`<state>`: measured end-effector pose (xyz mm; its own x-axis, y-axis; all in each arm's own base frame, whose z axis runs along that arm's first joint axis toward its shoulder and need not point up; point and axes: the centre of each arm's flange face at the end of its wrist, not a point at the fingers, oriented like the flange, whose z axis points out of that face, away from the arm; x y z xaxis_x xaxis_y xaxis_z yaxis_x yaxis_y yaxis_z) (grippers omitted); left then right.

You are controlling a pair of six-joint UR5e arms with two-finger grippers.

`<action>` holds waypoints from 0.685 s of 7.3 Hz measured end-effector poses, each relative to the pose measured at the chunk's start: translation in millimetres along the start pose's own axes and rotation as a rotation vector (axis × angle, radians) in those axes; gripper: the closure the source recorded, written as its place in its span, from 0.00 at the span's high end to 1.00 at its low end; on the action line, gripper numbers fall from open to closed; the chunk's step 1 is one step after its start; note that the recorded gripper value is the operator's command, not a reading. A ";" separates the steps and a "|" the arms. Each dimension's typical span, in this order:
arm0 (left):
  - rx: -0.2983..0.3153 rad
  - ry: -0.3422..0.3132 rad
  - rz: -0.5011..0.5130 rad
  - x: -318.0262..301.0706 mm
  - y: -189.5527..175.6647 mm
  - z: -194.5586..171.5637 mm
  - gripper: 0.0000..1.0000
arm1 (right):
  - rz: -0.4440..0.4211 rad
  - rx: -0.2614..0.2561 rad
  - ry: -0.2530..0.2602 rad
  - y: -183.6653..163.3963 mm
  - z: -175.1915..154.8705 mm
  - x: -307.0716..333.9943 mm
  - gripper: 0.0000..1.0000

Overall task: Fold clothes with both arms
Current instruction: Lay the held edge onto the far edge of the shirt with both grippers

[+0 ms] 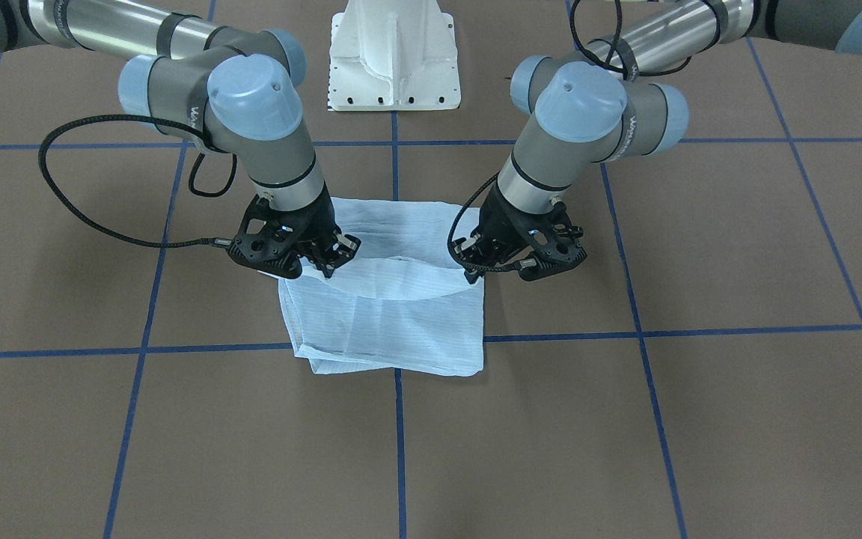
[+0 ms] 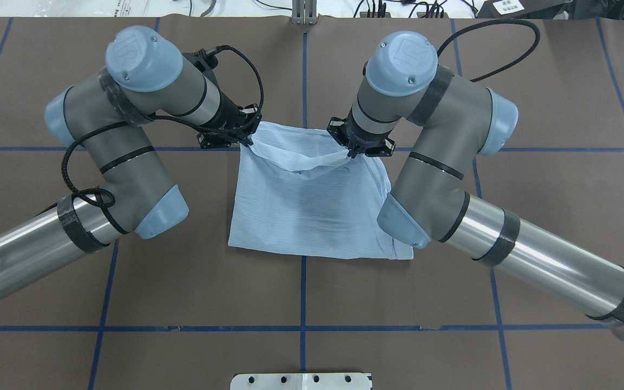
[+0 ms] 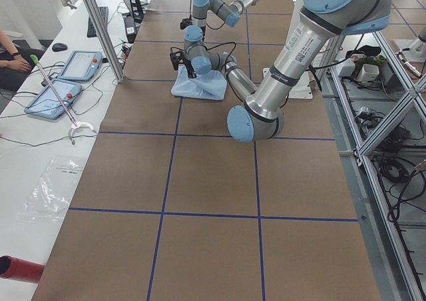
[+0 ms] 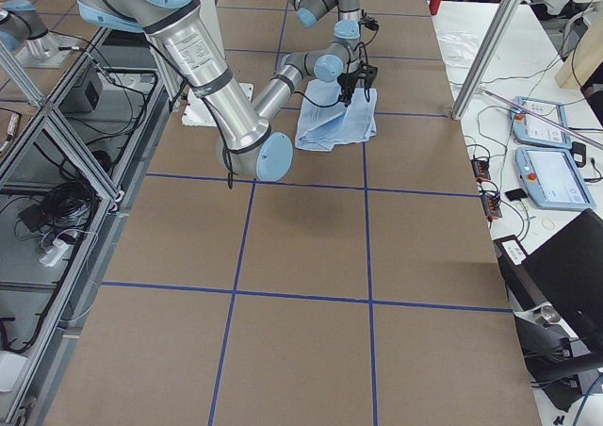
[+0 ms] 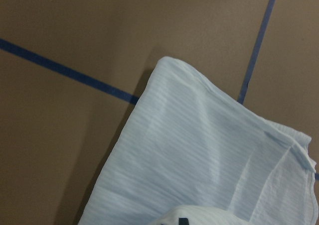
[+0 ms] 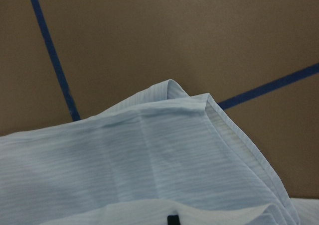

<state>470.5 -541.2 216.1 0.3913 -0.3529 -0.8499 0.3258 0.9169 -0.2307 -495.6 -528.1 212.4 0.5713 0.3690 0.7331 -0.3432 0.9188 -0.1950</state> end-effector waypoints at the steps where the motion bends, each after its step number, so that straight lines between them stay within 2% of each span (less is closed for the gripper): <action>1: 0.007 -0.006 -0.009 0.6 -11.2 9.5 0.00 | -0.005 0.011 -0.001 -18.4 15.6 -1.6 0.00; 3: 0.014 -0.010 -0.017 4.1 -29.1 37.5 0.00 | -0.011 0.023 0.010 -43.1 39.8 -3.3 0.00; 5: 0.016 -0.013 -0.018 1.1 -36.3 50.3 0.00 | -0.019 0.026 0.009 -54.1 54.7 -14.2 0.00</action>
<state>502.4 -584.2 247.4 0.3965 -0.3720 -0.8393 0.3464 0.9073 -0.2384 -526.0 -590.7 248.2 0.5846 0.3525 0.7308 -0.3509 0.9219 -0.1640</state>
